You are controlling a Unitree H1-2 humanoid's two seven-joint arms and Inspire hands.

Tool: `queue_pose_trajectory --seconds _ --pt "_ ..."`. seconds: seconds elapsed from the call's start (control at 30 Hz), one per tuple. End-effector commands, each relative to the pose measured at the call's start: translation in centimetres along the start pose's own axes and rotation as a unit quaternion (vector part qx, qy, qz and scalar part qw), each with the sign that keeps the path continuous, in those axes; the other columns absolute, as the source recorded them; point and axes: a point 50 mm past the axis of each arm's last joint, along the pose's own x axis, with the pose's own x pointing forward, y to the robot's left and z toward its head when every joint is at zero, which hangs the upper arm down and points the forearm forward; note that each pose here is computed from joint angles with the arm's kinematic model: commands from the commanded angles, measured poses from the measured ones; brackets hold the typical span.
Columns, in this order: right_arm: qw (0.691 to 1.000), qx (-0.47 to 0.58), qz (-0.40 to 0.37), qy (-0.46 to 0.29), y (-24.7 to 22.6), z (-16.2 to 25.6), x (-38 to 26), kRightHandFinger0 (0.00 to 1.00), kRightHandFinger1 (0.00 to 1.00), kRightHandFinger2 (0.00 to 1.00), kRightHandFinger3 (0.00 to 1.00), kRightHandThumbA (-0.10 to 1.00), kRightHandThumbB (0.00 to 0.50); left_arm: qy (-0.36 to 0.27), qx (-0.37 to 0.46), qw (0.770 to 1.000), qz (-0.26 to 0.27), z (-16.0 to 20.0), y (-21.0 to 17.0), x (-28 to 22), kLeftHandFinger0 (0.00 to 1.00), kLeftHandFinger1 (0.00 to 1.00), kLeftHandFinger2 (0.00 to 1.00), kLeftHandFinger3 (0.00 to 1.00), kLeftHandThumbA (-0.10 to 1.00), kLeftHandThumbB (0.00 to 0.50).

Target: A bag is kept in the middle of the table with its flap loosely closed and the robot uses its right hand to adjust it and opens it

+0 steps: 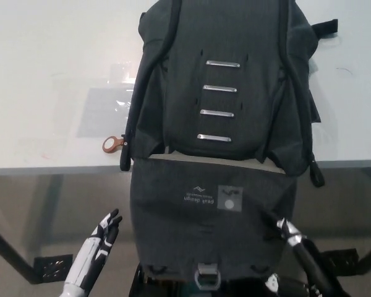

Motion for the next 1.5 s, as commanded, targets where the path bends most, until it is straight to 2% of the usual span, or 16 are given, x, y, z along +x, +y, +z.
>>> queue_pose_trajectory --seconds 0.0,0.17,0.2,0.3,0.37,0.4,0.43,0.53,0.63,0.73,0.8,0.87,0.97,1.2,1.33,1.47 --pt "0.996 -0.049 0.068 0.043 0.0 -1.5 -2.7 1.0 1.0 1.0 1.0 0.65 0.171 -0.011 0.011 1.0 -0.002 0.6 0.5 0.4 1.0 1.0 1.0 1.0 1.0 0.286" --pt "0.993 -0.058 0.08 0.057 0.1 -1.3 -5.0 1.0 1.0 1.0 1.0 0.66 0.156 -0.003 -0.001 1.0 -0.003 0.2 0.3 -0.5 1.0 1.0 1.0 1.0 1.0 0.297" --pt "0.993 -0.054 0.085 0.063 0.0 -1.3 -5.4 1.0 1.0 1.0 1.0 0.73 0.166 -0.003 0.002 1.0 -0.003 0.2 0.2 -0.3 1.0 1.0 1.0 1.0 1.0 0.29" --pt "0.994 -0.032 0.079 0.065 0.0 -1.4 -5.4 1.0 1.0 1.0 1.0 0.76 0.175 -0.004 0.009 1.0 0.0 0.2 0.5 0.0 1.0 1.0 1.0 1.0 1.0 0.281" --pt "0.996 -0.002 0.06 0.059 -0.2 -1.6 -5.1 1.0 1.0 1.0 1.0 0.79 0.167 -0.004 0.01 1.0 0.002 0.2 0.9 0.1 1.0 1.0 1.0 1.0 1.0 0.269" --pt "0.997 0.024 0.041 0.056 -0.2 -1.5 -5.2 0.94 1.0 1.0 1.0 0.79 0.173 -0.007 0.007 1.0 0.0 0.1 1.0 -0.1 1.0 1.0 1.0 1.0 1.0 0.27" --pt "0.997 0.033 0.032 0.06 0.0 -1.5 -5.6 0.92 0.99 1.0 1.0 0.87 0.206 -0.003 0.006 1.0 0.0 -0.1 1.0 -0.7 1.0 1.0 1.0 1.0 1.0 0.265" --pt "0.997 0.042 -0.006 0.059 -1.0 -1.4 -5.7 0.93 1.0 1.0 1.0 0.95 0.221 -0.003 0.009 1.0 0.001 -0.3 0.9 -0.7 1.0 1.0 1.0 1.0 1.0 0.261" --pt "0.997 0.049 -0.033 0.056 -1.8 -1.4 -6.6 0.93 1.0 1.0 1.0 0.99 0.205 0.004 0.01 1.0 0.0 -0.5 0.6 -1.3 1.0 1.0 1.0 1.0 1.0 0.264" --pt "0.991 0.083 -0.096 0.048 -2.4 -1.7 -6.7 1.0 1.0 1.0 1.0 0.96 0.175 -0.002 0.009 1.0 0.0 -0.5 0.9 -0.8 1.0 1.0 1.0 1.0 1.0 0.274" --pt "0.981 0.121 -0.148 0.036 -2.1 -1.4 -7.0 1.0 1.0 1.0 1.0 1.0 0.181 0.002 0.005 1.0 -0.001 -0.6 0.5 -1.0 1.0 1.0 1.0 1.0 1.0 0.263" --pt "0.967 0.167 -0.194 0.001 -1.6 -0.9 -6.1 1.0 1.0 1.0 1.0 1.0 0.134 -0.003 0.004 1.0 -0.002 -0.5 0.2 -0.2 1.0 1.0 1.0 1.0 1.0 0.266" --pt "0.953 0.209 -0.221 -0.014 -0.3 -0.9 -4.7 1.0 1.0 1.0 1.0 1.0 0.138 -0.007 -0.002 1.0 -0.004 -0.4 -0.3 0.4 1.0 1.0 1.0 1.0 1.0 0.268" --pt "0.949 0.224 -0.223 0.0 0.6 -1.4 -2.7 1.0 1.0 1.0 1.0 1.0 0.17 -0.008 -0.005 1.0 -0.001 -0.2 0.1 0.6 1.0 1.0 1.0 1.0 1.0 0.273" --pt "0.939 0.256 -0.228 0.013 1.0 -1.7 -3.5 1.0 1.0 1.0 1.0 1.0 0.136 -0.005 -0.008 1.0 0.0 -0.5 -0.4 0.2 1.0 1.0 1.0 1.0 1.0 0.296" --pt "0.936 0.276 -0.217 0.013 1.7 -1.9 -3.3 1.0 1.0 1.0 1.0 1.0 0.163 -0.004 -0.005 1.0 0.0 -0.5 -0.2 0.0 1.0 1.0 1.0 1.0 1.0 0.295"
